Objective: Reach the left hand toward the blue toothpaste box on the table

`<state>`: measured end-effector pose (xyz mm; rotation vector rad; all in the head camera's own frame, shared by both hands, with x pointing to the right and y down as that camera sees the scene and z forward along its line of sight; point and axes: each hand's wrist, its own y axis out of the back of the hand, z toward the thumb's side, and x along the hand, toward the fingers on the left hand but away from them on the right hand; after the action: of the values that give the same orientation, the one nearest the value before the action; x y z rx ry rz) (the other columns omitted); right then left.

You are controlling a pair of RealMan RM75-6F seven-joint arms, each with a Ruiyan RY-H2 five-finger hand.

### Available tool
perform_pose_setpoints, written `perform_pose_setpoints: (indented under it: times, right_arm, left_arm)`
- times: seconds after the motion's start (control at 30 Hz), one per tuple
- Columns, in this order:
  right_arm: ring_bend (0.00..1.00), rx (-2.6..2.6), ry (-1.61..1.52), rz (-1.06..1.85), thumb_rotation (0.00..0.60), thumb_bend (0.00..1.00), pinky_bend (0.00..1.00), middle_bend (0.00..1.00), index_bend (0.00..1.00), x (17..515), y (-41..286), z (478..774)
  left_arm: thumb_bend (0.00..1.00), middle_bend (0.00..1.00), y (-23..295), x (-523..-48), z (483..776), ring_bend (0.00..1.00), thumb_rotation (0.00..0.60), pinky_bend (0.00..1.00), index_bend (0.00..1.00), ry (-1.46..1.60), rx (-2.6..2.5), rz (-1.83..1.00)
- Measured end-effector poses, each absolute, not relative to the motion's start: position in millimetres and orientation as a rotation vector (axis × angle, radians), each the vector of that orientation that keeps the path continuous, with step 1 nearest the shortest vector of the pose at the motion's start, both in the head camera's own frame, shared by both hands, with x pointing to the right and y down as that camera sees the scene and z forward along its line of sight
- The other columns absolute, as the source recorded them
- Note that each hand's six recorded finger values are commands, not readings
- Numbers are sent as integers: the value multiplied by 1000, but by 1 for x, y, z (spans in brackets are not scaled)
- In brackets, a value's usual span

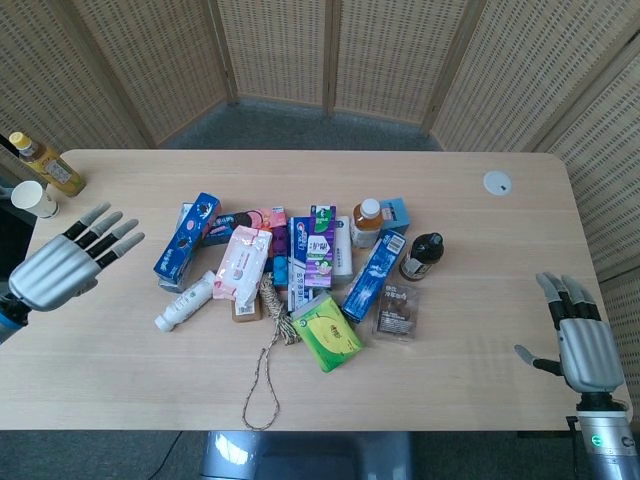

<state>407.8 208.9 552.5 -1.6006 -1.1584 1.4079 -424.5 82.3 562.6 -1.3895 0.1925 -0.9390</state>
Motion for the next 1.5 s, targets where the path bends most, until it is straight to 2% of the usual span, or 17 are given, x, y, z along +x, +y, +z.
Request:
perform_pose_setpoints:
  times: [0.33,0.67,0.97,1.37,1.4,1.43,1.47,1.5]
  right_arm:
    - [0,-1575,-1171,1440,600,0,0,0,0,416,205,558]
    - [0,-1573,-1191,1443,600,0,0,0,0,418,203,557]
    - [0,-1560,-1200,1455,600,0,0,0,0,422,201,556]
    - [0,-1556,-1206,1455,600,0,0,0,0,422,201,556]
    - [0,-1557,-1208,1453,600,0,0,0,0,422,201,555]
    - [0,-1556,-1210,1450,600,0,0,0,0,423,201,555]
    - [0,-1557,-1211,1449,600,0,0,0,0,423,201,554]
    - [0,-1557,-1212,1448,600,0,0,0,0,423,201,554]
  left_arm:
    - [0,0,59,-430,607,0,600,0,0,-18,-1328,-958]
    - [0,0,36,-388,657,0,600,0,0,-185,-1246,-901]
    - [0,0,42,-365,690,0,600,0,0,-275,-1260,-883]
    - [0,0,52,-342,718,0,600,11,4,-357,-1246,-846]
    - [0,3,52,-341,720,2,600,30,32,-357,-1245,-848]
    - [0,46,52,-341,721,39,600,83,114,-356,-1244,-848]
    - [0,120,53,-339,721,103,600,153,218,-356,-1243,-844]
    - [3,245,54,-339,721,216,600,249,369,-353,-1244,-839]
